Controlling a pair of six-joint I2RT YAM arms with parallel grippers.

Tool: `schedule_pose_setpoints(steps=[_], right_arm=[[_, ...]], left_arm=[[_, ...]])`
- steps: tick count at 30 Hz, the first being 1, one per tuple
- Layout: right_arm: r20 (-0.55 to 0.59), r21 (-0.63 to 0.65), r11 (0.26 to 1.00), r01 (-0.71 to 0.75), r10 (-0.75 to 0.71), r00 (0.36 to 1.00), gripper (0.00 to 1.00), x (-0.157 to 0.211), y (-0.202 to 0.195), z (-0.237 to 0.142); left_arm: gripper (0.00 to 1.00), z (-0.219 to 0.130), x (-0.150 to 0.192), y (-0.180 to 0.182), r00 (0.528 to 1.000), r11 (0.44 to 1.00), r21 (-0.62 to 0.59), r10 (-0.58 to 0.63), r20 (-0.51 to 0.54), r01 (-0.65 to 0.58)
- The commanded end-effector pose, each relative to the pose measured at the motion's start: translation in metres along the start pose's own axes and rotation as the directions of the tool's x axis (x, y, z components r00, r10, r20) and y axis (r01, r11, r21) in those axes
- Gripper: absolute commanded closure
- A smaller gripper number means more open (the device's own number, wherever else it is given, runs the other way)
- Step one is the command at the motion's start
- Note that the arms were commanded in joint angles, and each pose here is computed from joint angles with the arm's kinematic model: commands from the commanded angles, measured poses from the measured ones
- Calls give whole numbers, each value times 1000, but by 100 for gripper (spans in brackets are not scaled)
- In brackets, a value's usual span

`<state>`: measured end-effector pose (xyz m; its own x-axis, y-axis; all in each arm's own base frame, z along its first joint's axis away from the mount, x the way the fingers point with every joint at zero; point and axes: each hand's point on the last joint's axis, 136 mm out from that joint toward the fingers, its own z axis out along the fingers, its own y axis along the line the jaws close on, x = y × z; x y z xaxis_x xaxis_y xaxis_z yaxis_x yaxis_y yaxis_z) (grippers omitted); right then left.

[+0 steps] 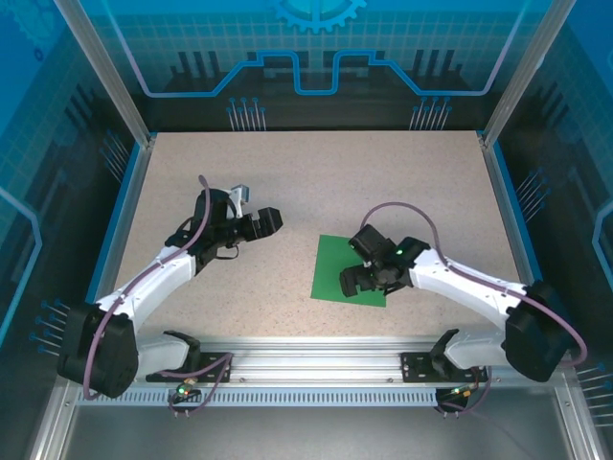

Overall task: Fold a paper plane with a square sheet of paper (fold left side to right side)
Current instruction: Move the square sheet of paper to the center of the table.

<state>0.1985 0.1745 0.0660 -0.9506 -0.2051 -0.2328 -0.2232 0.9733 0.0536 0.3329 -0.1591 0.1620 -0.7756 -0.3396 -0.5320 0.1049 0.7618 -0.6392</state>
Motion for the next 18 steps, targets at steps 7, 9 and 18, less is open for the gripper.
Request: schedule_pose_setpoints(steps=[7,9,18], right_arm=[[-26,3,1000,21,-21,999,10,-25,21,27],[-34,1,1000,11,-11,999,12,-28,21,34],[-87,1,1000,18,-18,996,15,-32,25,57]], left_arm=[[1,-4,2,3,1000,1000,-21,4,10,-4],[1,-5,2,3,1000,1000,-24,5,11,-4],[1,-8,2,6,1000,999,-46,11,11,-11]])
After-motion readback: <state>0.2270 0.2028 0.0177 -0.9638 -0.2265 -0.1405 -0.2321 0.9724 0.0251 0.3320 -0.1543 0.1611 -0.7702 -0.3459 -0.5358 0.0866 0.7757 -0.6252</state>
